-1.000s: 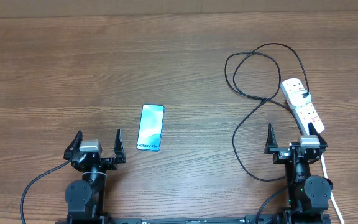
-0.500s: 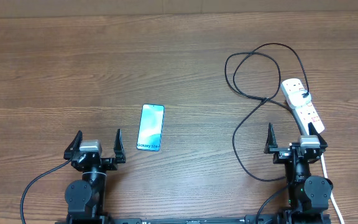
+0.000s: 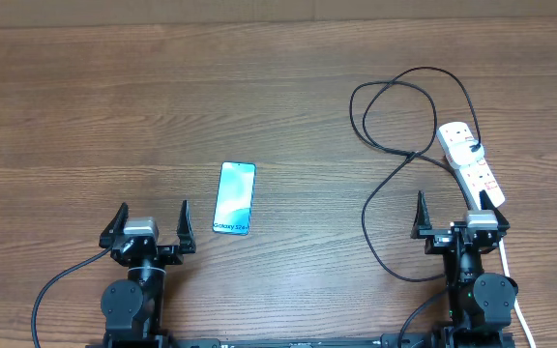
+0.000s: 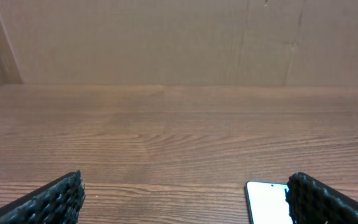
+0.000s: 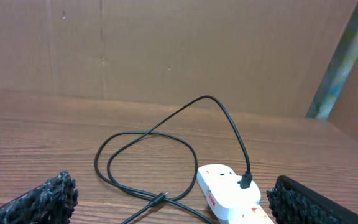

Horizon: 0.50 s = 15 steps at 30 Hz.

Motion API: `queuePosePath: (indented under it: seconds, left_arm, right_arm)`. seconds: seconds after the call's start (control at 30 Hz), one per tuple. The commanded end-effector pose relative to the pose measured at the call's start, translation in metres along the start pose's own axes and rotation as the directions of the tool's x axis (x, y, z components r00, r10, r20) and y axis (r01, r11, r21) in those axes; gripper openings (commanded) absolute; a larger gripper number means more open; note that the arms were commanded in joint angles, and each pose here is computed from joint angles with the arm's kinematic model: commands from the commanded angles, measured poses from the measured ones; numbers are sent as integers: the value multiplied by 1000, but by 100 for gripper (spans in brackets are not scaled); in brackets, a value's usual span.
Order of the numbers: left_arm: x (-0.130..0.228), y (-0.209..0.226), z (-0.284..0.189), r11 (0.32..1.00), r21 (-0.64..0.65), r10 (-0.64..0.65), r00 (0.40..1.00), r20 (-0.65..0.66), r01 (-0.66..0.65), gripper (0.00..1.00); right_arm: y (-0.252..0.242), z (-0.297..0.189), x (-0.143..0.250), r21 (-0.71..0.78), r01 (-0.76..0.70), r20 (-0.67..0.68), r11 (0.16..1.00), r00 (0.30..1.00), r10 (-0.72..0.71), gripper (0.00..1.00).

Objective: Plug charger to phone and switch on socket

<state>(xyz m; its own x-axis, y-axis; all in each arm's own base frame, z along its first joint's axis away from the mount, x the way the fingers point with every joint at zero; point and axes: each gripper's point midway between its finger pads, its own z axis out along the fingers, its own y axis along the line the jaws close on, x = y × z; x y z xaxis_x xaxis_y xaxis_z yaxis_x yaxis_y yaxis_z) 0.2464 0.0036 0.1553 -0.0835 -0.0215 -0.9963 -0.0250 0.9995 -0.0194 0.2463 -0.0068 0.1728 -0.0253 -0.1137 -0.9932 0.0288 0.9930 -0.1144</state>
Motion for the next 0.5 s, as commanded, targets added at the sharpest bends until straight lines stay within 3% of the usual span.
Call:
queuePosePath:
  seconds: [0.0, 0.2, 0.47]
  left_arm:
    - [-1, -1, 0, 1000, 6, 18, 1000, 10, -18, 100]
    - [-8, 7, -1, 999, -41, 36, 999, 35, -35, 100]
    - [-4, -7, -1, 999, 45, 16, 1000, 23, -17, 99]
  right_arm:
    - [0, 0, 3, 0, 3, 0, 1000, 1000, -3, 100]
    - [0, 0, 3, 0, 3, 0, 1000, 1000, -3, 100]
    - [0, 0, 3, 0, 3, 0, 1000, 1000, -3, 100]
